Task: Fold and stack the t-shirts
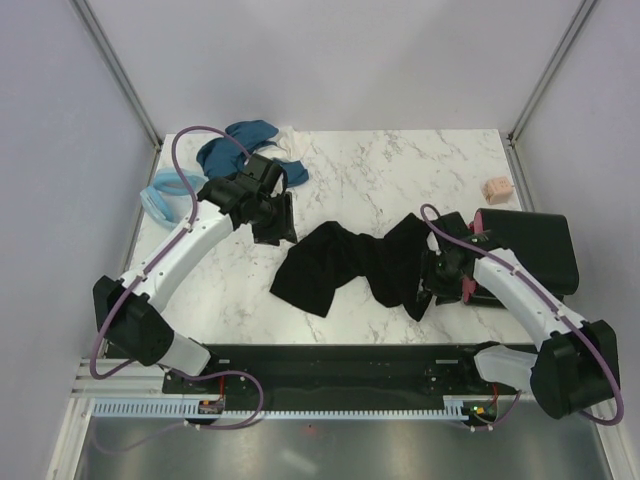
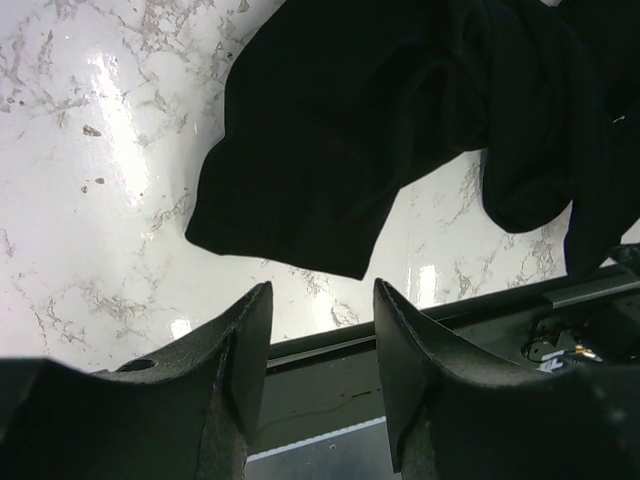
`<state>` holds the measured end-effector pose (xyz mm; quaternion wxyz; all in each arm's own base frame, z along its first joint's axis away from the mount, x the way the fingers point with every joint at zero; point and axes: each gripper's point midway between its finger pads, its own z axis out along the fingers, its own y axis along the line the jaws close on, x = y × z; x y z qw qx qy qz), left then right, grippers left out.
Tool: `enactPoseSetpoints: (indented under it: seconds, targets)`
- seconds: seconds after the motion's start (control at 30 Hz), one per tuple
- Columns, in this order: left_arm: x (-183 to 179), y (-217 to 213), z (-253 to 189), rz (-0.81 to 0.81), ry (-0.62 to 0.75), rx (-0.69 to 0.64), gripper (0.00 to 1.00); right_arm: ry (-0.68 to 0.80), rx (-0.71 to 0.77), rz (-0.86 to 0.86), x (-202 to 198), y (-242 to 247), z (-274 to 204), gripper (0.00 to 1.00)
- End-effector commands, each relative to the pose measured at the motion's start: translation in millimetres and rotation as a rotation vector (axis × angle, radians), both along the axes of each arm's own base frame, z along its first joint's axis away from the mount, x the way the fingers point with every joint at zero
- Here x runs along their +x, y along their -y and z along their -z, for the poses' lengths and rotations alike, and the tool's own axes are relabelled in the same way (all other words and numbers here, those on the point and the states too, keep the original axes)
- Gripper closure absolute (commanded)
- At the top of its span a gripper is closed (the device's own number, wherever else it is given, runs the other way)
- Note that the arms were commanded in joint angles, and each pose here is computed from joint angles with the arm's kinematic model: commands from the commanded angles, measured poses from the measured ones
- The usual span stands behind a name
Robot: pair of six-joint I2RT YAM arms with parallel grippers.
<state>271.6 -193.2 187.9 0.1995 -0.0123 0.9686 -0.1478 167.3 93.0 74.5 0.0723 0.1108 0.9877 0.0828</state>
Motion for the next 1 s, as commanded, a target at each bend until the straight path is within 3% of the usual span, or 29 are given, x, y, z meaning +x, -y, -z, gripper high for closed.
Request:
enactPoseSetpoints:
  seconds: [0.0, 0.23, 0.63, 0.97]
  targets:
    - [2.7, 4.7, 1.6, 0.049, 0.01, -0.013, 0.48, 0.218, -0.068, 0.066, 50.1, 8.7, -40.4, 0.46]
    - [1.9, 6.6, -1.6, 0.063, 0.014, -0.024, 0.48, 0.159, -0.147, 0.1, 57.1, 17.3, -12.1, 0.48]
    - [-2.1, 8.6, 2.6, 0.073, -0.016, -0.03, 0.49, 0.185, -0.233, 0.27, 66.9, 40.8, -7.7, 0.48]
    - [-0.1, 9.3, 0.4, 0.075, -0.017, -0.026, 0.5, 0.131, -0.129, 0.354, 64.7, 42.6, 8.9, 0.5]
